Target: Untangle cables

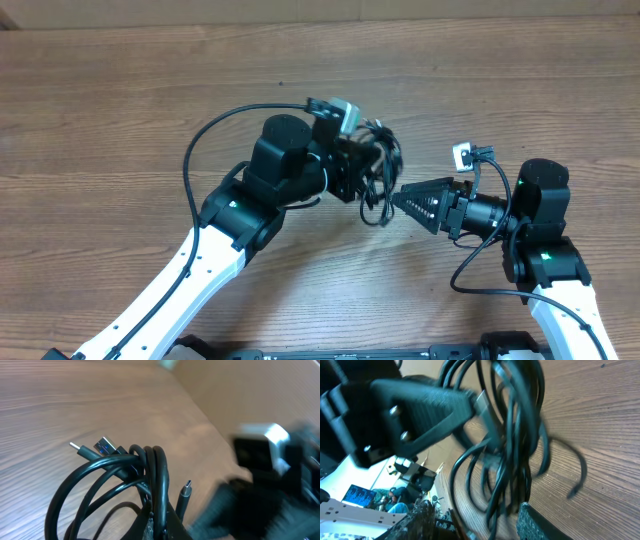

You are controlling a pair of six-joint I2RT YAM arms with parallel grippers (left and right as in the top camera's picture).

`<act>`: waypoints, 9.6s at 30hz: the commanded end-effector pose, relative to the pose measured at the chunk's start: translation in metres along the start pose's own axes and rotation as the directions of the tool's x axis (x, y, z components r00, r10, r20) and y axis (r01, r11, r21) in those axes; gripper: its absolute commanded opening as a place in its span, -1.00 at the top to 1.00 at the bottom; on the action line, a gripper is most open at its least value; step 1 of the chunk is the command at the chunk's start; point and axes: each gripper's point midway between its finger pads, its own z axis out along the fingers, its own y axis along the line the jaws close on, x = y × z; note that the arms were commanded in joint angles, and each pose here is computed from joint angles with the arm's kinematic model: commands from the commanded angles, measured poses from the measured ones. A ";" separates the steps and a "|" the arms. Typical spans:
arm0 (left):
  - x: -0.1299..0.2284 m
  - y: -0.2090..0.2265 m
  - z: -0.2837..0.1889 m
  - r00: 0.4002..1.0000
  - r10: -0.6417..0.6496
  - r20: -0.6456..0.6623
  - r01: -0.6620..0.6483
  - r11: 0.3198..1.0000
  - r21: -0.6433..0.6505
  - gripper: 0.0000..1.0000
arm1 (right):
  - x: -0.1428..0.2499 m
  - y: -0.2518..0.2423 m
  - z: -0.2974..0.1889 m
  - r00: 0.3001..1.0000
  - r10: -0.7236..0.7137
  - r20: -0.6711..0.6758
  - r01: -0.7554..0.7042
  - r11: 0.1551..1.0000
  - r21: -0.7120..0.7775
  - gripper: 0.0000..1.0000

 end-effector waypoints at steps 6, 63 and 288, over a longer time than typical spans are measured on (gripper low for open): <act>-0.017 -0.036 -0.032 0.995 0.102 0.016 -0.103 0.967 0.232 0.92 | -0.009 0.009 0.000 0.997 -0.072 0.025 0.073 0.997 -0.023 -0.05; -0.033 -0.025 -0.018 0.994 -0.022 0.112 0.016 0.998 0.056 0.91 | -0.009 0.013 0.002 0.998 -0.062 0.019 0.063 0.997 -0.041 0.92; -0.044 -0.016 -0.002 0.952 0.059 0.302 0.024 0.964 -0.263 0.92 | 0.013 0.049 -0.025 0.980 -0.194 -0.033 0.177 0.944 -0.278 0.92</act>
